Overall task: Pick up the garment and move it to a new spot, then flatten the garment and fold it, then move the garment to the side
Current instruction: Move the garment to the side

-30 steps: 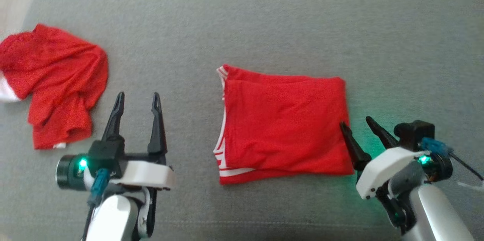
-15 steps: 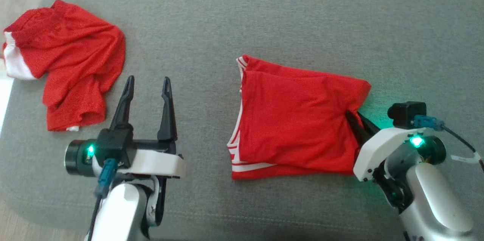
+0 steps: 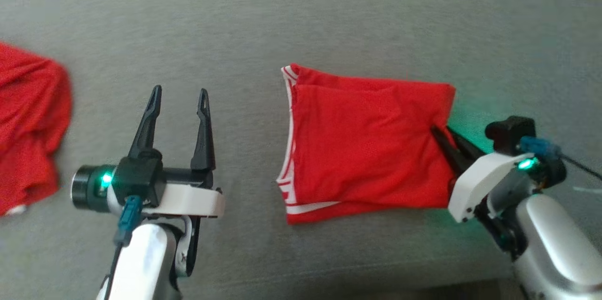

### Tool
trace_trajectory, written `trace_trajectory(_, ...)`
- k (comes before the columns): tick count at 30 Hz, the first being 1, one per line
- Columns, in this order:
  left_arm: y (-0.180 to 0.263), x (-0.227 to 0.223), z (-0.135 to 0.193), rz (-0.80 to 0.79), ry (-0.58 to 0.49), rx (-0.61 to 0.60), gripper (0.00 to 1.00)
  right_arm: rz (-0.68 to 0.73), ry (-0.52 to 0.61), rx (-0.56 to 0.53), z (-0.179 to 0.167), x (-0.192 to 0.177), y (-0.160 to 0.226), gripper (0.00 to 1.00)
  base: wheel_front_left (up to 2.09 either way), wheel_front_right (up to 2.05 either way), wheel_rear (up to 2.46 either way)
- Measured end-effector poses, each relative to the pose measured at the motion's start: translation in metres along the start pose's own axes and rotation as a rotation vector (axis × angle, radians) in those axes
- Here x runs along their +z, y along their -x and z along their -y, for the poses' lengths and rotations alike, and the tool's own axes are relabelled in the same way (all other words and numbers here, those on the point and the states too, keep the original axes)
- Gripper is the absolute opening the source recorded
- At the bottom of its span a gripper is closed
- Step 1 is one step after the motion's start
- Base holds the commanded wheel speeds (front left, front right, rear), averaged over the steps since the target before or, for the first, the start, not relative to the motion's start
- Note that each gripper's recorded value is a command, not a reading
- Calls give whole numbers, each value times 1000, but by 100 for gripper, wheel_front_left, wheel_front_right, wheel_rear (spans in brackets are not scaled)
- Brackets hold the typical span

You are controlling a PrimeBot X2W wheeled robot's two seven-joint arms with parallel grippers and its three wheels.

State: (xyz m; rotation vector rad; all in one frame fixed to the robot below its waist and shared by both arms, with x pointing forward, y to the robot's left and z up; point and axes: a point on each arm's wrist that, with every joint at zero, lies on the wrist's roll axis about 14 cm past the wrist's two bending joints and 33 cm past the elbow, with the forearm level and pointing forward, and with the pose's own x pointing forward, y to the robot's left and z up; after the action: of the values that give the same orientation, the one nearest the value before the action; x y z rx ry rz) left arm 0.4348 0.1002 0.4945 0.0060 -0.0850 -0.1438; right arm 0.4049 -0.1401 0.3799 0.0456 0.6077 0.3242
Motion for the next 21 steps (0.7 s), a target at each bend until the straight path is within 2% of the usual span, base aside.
trace_trajectory(5, -20, 0, 45, 27, 24, -149, 100, 52, 16, -127, 51, 15, 23, 0, 0, 0, 0)
trace_trajectory(10, -37, 5, 106, 67, 69, -339, 100, 97, 60, -318, 129, 37, 55, 0, 0, 0, 0)
trace_trajectory(13, -47, 2, 129, 75, 86, -410, 100, 101, 80, -418, 169, 42, 72, 0, 0, 0, 0)
trace_trajectory(21, -60, -15, 167, 74, 113, -526, 100, 87, 123, -555, 226, 55, 86, 0, 0, 0, 0)
